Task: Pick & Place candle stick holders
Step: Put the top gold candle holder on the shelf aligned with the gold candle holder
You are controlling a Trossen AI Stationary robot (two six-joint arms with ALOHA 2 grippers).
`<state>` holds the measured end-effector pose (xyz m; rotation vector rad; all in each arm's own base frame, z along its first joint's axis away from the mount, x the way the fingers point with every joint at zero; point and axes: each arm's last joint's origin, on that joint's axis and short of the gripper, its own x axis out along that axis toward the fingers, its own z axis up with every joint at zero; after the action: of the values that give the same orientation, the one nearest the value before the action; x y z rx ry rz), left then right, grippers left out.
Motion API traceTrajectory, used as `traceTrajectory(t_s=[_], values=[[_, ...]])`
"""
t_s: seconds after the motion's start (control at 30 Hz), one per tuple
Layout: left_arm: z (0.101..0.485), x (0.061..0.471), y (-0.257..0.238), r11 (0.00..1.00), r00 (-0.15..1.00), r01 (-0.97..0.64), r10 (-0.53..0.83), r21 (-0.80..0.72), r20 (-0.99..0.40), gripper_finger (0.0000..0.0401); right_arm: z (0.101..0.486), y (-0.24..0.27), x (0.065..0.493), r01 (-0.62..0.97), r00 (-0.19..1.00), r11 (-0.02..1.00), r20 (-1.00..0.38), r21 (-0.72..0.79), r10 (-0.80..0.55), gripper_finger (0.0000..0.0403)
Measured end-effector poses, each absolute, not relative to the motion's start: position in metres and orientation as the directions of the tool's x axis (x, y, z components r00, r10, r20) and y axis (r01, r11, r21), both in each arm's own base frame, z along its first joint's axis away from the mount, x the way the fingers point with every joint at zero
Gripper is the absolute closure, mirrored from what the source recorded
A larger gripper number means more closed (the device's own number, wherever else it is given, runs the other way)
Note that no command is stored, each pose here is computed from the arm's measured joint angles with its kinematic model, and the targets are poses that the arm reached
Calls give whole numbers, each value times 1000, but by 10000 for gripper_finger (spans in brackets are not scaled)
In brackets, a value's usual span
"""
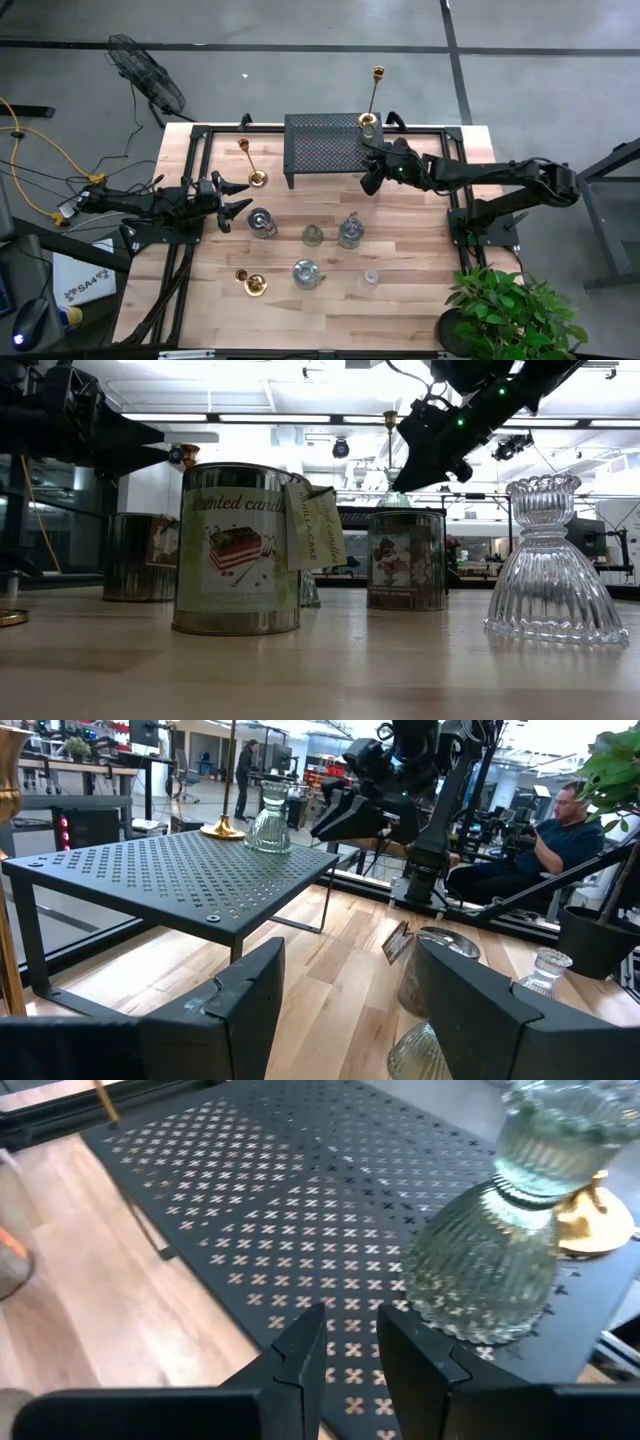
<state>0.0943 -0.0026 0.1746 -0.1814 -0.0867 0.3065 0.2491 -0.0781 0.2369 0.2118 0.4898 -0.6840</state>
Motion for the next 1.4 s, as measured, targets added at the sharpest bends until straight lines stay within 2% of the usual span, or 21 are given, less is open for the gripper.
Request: traceTrajectory(t_s=[1.23,1.4], values=[[176,94,-3,945,958,-265,281,-193,61,183,232,-77,246,639,638,769,-548,-15,-541,319],[177,94,-1,926,935,-334,349,-177,61,183,232,-77,246,626,649,780,-553,-4,-523,319]])
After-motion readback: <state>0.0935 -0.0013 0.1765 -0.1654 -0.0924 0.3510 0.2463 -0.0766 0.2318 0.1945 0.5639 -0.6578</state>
